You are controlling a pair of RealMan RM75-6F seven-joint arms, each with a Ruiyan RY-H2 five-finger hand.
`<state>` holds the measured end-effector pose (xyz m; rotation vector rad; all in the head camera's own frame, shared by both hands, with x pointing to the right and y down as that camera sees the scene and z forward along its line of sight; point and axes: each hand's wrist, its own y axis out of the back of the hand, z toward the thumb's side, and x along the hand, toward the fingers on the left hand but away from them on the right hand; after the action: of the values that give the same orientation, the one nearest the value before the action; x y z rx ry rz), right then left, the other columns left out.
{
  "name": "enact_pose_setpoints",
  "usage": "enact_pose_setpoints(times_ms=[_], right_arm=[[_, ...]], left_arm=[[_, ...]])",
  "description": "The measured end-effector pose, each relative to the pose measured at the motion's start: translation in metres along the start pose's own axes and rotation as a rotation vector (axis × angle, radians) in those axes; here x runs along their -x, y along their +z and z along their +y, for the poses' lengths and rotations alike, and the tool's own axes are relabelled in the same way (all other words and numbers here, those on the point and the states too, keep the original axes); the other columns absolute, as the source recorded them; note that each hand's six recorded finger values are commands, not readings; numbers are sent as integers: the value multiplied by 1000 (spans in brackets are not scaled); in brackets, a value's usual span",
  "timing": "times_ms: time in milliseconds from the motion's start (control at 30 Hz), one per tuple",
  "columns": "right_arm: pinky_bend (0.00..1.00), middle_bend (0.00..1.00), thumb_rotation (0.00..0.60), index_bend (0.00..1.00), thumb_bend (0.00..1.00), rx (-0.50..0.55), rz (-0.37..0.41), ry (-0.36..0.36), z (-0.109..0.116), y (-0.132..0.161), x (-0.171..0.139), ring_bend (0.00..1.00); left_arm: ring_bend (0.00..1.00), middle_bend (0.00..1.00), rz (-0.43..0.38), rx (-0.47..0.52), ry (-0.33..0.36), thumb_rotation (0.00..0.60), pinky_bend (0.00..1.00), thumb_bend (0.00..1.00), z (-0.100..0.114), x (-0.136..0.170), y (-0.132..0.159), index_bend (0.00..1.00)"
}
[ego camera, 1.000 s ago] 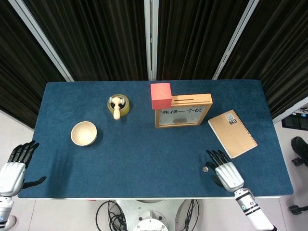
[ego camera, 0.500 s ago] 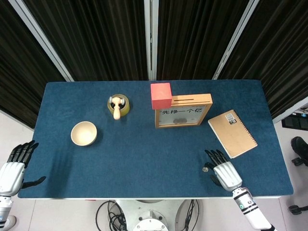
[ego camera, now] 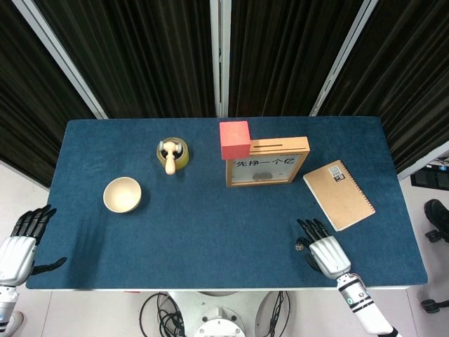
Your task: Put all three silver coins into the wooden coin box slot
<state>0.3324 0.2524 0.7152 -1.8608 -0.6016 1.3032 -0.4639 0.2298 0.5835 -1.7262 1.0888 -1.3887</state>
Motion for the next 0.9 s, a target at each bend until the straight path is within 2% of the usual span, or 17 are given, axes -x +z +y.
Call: enact_pose_setpoints(times_ms=[900], right_arm=[[0, 30, 600, 473, 327, -15, -8, -3, -4, 2, 9, 0]], left_arm=[[0, 0, -2, 9, -10, 600, 0, 0, -3, 0, -4, 29]])
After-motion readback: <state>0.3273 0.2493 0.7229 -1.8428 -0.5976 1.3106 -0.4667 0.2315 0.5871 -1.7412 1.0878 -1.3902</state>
